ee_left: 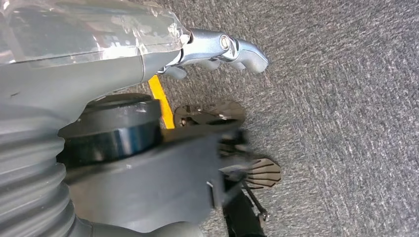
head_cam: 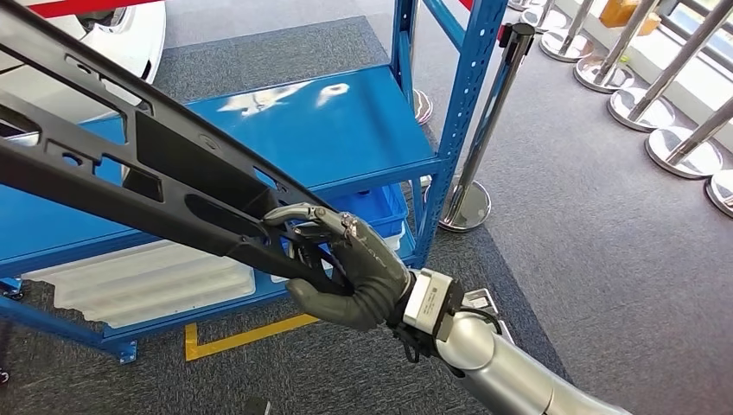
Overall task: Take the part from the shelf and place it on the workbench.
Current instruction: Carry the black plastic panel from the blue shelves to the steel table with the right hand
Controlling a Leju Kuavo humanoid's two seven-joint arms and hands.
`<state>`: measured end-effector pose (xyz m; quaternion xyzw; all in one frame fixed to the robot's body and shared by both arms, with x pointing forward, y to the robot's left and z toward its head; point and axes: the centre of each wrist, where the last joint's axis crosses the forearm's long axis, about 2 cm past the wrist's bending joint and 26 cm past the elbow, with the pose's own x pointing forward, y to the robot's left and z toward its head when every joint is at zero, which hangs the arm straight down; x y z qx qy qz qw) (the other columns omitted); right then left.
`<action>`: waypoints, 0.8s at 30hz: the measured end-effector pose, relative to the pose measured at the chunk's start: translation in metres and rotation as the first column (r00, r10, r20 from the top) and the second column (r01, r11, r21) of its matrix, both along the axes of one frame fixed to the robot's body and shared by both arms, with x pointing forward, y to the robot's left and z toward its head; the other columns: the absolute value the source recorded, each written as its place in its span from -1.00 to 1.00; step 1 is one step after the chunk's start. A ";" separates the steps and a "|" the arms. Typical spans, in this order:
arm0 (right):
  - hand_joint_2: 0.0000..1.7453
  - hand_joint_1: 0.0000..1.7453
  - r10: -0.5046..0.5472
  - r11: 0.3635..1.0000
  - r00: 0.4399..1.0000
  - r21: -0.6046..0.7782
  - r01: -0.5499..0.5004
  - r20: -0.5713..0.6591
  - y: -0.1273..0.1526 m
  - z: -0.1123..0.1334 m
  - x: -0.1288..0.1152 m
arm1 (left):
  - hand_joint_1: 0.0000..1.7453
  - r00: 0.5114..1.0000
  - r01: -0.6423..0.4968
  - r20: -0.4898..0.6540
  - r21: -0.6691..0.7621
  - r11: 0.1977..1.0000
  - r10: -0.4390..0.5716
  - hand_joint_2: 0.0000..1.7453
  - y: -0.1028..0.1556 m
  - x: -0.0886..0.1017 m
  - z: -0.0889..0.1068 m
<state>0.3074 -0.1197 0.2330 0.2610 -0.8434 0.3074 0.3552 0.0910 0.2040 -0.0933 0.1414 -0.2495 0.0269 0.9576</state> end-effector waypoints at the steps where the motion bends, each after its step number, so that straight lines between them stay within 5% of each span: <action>1: 1.00 1.00 -0.001 1.000 1.000 0.002 0.001 0.000 0.000 0.000 0.000 | -1.00 1.000 0.002 0.002 -0.001 1.000 -0.002 1.00 0.000 0.000 0.000; 24: 1.00 1.00 -0.057 0.998 0.998 -0.016 0.057 -0.036 -0.002 -0.008 -0.004 | -1.00 0.999 0.037 0.020 -0.015 0.999 -0.037 1.00 0.000 -0.002 -0.001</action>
